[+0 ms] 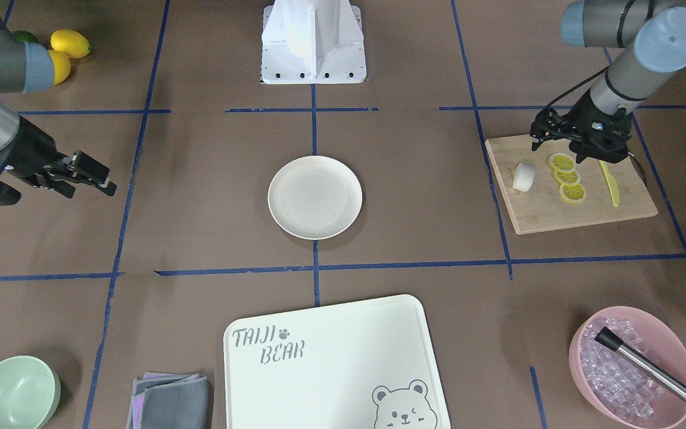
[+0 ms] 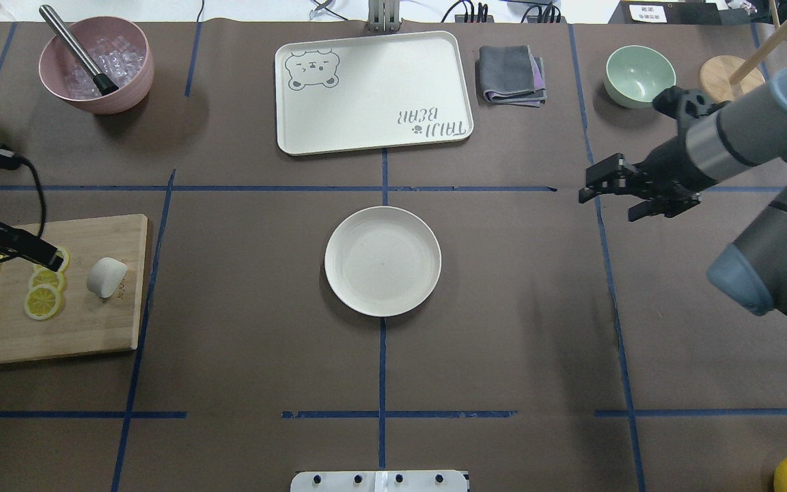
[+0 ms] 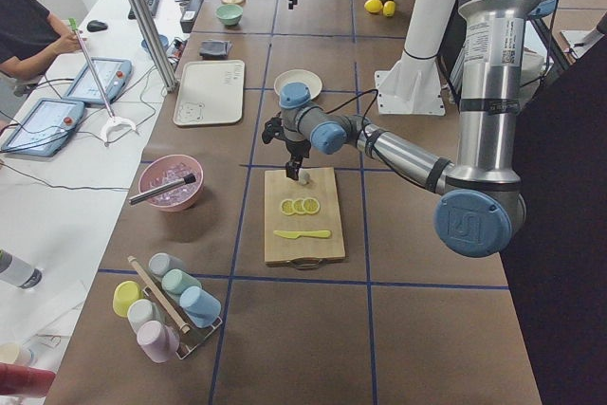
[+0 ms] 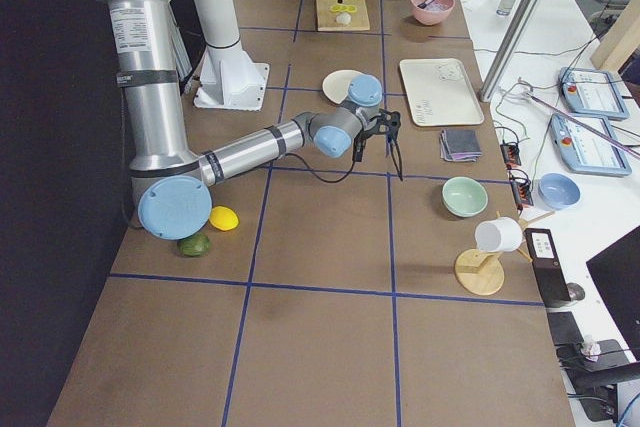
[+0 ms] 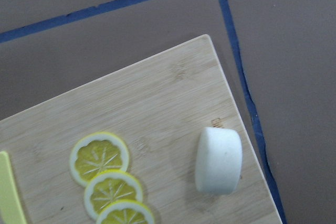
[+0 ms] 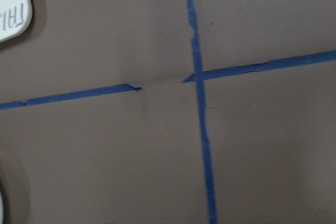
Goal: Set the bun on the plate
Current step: 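Lower the left gripper onto the white bun on the cutting board and grasp it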
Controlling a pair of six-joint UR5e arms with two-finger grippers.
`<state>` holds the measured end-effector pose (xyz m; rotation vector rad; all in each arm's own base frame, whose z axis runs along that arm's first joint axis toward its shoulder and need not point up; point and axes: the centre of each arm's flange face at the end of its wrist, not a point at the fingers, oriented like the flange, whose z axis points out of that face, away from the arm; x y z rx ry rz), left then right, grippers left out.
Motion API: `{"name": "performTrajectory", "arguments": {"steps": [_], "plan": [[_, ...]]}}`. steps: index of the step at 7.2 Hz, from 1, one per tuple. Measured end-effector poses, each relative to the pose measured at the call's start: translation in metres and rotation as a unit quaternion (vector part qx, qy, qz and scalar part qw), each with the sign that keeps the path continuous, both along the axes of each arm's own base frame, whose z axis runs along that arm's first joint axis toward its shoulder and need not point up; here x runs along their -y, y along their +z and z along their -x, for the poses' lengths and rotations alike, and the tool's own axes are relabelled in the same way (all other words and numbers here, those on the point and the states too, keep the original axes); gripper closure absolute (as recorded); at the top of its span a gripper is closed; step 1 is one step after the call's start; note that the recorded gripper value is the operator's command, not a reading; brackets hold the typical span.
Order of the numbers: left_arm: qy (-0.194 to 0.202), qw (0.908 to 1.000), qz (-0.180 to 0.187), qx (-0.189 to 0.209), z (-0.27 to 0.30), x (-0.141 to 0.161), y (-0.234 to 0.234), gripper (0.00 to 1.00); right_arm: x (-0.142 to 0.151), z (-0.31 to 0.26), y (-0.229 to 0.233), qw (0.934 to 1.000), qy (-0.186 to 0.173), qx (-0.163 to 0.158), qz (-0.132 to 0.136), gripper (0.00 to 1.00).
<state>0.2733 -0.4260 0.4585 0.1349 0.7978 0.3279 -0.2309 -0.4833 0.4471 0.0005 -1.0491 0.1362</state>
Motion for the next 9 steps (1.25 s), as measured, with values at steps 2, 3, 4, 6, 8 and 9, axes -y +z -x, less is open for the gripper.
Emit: {"name": "performTrajectory", "arguments": {"steps": [2, 3, 4, 6, 8, 9], "plan": [[0.003, 1.0, -0.007, -0.004, -0.042, -0.001, 0.0, 0.01, -0.006, -0.018, 0.021, 0.9998, -0.008, -0.011, -0.013, 0.0], [0.0, 0.9999, -0.016, -0.004, -0.055, 0.0, 0.01, 0.01, -0.006, -0.02, 0.024, 0.9998, -0.008, -0.013, -0.015, 0.0], [-0.004, 0.9997, -0.023, -0.002, -0.062, 0.001, 0.018, 0.01, -0.006, -0.021, 0.025, 0.9997, -0.008, -0.014, -0.016, 0.0], [-0.006, 0.9996, -0.027, 0.0, -0.064, 0.0, 0.024, 0.02, -0.007, -0.021, 0.023, 0.9997, -0.008, -0.013, -0.017, 0.0], [-0.006, 0.9997, -0.025, 0.005, -0.064, -0.001, 0.03, 0.22, -0.007, -0.021, 0.021, 0.9997, -0.008, -0.012, -0.019, 0.0], [-0.006, 0.9997, -0.024, 0.006, -0.064, -0.002, 0.033, 0.37, -0.007, -0.021, 0.021, 0.9997, -0.008, -0.012, -0.019, 0.0]]}}
